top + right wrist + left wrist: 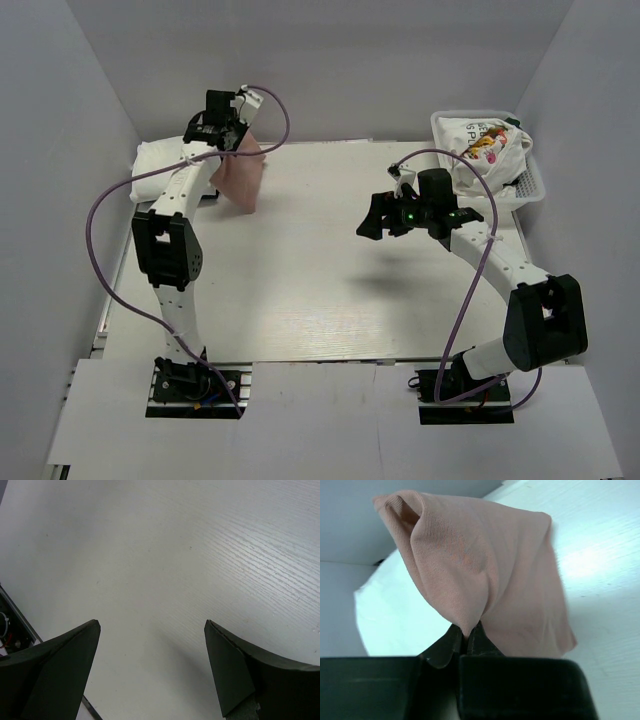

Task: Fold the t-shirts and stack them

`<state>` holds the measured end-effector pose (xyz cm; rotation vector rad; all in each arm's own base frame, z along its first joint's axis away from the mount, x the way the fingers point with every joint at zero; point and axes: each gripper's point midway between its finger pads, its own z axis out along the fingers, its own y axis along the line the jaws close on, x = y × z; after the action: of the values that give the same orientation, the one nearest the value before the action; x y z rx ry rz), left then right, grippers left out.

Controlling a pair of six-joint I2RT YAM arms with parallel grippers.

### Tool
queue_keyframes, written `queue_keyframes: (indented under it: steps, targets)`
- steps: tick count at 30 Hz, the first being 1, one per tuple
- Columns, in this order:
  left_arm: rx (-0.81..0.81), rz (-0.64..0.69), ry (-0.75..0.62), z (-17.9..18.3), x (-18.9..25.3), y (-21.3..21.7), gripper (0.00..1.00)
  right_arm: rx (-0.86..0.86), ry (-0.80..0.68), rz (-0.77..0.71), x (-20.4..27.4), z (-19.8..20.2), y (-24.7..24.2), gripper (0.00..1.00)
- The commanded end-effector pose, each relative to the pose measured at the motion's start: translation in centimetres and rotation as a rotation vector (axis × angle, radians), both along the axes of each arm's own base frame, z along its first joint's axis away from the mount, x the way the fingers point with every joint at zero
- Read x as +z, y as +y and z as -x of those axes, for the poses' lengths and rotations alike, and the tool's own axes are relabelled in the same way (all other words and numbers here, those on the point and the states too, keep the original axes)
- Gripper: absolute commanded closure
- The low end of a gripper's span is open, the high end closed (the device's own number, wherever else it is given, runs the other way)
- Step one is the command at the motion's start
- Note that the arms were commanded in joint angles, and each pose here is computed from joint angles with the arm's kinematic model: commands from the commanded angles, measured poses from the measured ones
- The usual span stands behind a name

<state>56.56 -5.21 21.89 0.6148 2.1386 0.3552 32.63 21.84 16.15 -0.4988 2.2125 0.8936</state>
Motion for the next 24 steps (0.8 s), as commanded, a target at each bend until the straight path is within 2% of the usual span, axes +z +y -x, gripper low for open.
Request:
queue_keyframes:
  steps: [1,15,19,24]
  targets:
    - [0.016,-0.045,-0.210,-0.1,9.1,2.1,1.00,-0.002,-0.059,-0.011,1.2,-0.4,0.0,0.10]
    - [0.078,-0.026,-0.415,-1.0,17.0,6.9,1.00,-0.004,-0.012,-0.018,0.4,-0.4,0.2,0.10]
    - [0.103,-0.010,-0.427,-1.1,17.1,8.3,1.00,-0.004,-0.006,-0.015,0.2,-0.5,0.2,0.10]
    - [0.143,-0.012,-0.386,-1.6,14.4,10.4,1.00,-0.008,-0.006,-0.021,0.3,-0.7,0.3,0.10]
